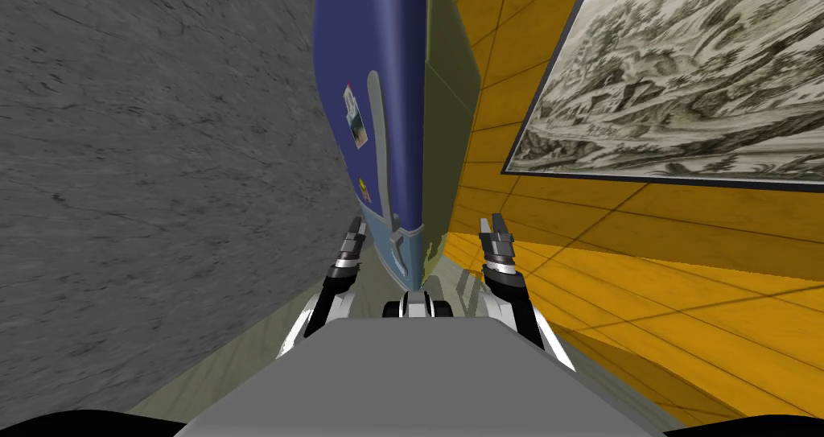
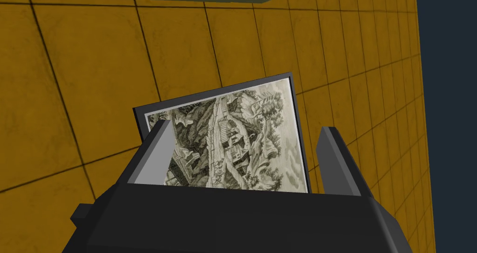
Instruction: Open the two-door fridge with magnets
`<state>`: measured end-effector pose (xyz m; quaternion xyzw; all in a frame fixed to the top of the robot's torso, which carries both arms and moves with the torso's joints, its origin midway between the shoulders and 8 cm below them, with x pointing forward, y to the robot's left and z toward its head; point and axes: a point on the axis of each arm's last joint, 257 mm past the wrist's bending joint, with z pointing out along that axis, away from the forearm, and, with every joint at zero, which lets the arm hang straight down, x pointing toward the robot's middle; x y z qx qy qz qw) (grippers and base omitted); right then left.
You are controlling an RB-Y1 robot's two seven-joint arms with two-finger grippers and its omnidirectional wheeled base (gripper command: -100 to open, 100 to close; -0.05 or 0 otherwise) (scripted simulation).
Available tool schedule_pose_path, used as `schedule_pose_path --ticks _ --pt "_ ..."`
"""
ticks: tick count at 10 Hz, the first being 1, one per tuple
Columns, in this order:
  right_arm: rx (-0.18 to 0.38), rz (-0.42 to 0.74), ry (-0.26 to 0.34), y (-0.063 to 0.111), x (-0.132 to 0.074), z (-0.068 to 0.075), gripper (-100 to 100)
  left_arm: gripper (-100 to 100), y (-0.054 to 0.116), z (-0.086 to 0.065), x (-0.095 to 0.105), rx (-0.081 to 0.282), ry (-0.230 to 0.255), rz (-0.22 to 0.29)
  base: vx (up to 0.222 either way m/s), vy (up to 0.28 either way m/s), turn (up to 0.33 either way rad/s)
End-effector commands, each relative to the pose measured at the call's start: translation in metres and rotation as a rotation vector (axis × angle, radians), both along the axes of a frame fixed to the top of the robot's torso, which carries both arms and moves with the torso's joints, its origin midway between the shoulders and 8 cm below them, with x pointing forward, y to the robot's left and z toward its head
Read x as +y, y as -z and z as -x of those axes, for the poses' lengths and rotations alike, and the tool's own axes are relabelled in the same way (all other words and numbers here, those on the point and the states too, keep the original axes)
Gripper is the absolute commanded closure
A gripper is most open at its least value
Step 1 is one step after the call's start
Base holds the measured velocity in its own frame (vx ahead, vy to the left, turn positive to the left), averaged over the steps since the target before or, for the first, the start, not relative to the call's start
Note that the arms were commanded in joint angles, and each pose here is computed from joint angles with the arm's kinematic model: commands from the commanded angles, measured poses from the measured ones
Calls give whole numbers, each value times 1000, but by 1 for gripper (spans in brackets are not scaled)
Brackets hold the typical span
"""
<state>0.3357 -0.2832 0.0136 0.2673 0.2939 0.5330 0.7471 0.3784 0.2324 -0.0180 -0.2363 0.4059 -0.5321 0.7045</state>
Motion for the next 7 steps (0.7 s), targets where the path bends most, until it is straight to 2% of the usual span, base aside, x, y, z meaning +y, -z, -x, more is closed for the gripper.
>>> schedule_pose_path --ticks 1,4,5,7 --pt "0 0 0 0 0 0 0 -100 21 -12 1 45 -40 -31 -37 -90 -73" --pt "0 0 0 0 0 0 0 -100 45 -21 -1 98 -56 -118 -31 -91 -56" --pt "0 0 0 0 0 0 0 -100 60 -25 -1 129 -62 -179 -34 -108 -70" --pt "0 0 0 0 0 0 0 -100 79 -31 0 169 -70 -263 -42 -99 -76"
